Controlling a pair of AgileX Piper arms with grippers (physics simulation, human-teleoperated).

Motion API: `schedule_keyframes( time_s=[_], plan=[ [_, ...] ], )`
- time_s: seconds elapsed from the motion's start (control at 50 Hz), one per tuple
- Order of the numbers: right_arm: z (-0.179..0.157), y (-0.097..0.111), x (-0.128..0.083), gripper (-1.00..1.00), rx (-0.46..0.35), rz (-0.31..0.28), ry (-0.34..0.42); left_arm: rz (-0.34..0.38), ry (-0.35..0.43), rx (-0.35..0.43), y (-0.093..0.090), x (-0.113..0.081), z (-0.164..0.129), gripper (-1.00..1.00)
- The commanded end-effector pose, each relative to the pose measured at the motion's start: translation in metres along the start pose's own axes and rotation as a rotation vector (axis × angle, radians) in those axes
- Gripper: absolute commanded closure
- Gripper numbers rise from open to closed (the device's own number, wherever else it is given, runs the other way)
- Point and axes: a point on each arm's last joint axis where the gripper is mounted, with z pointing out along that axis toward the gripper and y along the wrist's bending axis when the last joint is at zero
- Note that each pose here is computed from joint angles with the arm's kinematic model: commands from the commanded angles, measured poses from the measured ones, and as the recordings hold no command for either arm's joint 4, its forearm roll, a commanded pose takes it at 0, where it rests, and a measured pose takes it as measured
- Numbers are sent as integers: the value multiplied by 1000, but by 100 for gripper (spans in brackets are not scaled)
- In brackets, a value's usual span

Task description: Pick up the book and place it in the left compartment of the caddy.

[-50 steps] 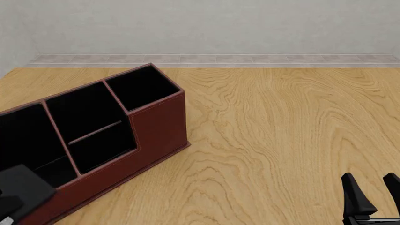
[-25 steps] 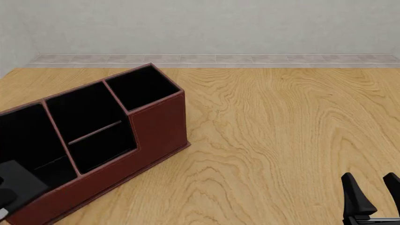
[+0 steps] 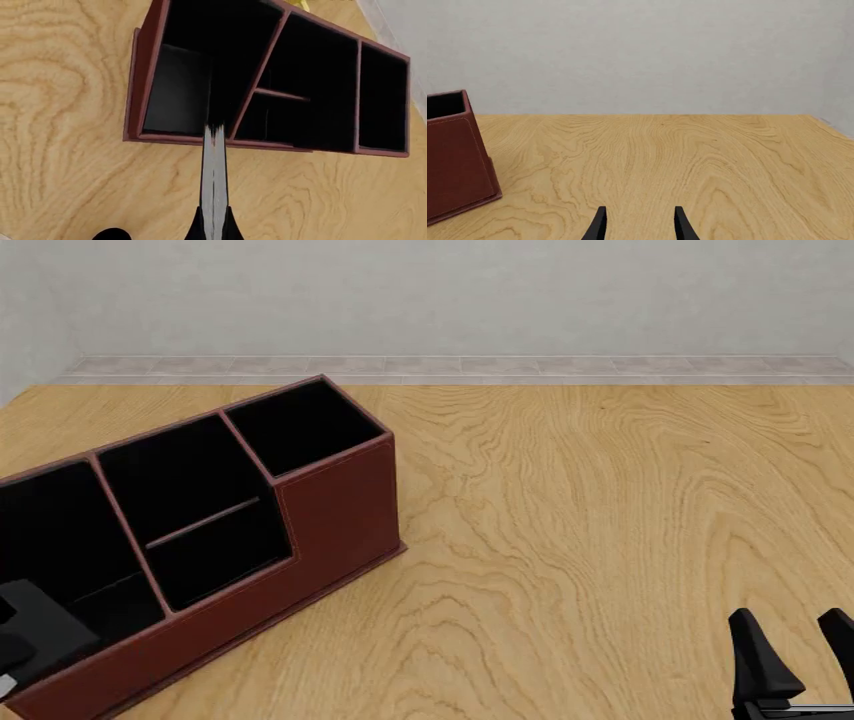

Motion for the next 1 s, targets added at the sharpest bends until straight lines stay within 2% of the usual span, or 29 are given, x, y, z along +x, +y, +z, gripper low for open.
schedule_keyframes(
  time_s=[0.02, 0.52, 0.9, 0.96, 1.0],
  plan=[
    [0, 0, 1, -100, 0, 1, 0, 23, -10, -7, -5, -7, -2, 100],
    [0, 0, 1, -100, 0, 1, 0, 31, 17, -45, -10, -15, 6, 100],
    [0, 0, 1, -100, 0, 1, 0, 30, -1, -52, -19, -28, 2, 100],
    [0, 0, 1, -100, 0, 1, 0, 27, 4, -54, -16, -24, 4, 100],
    [0, 0, 1, -100, 0, 1, 0, 27, 2, -56, -20, -29, 3, 100]
  ],
)
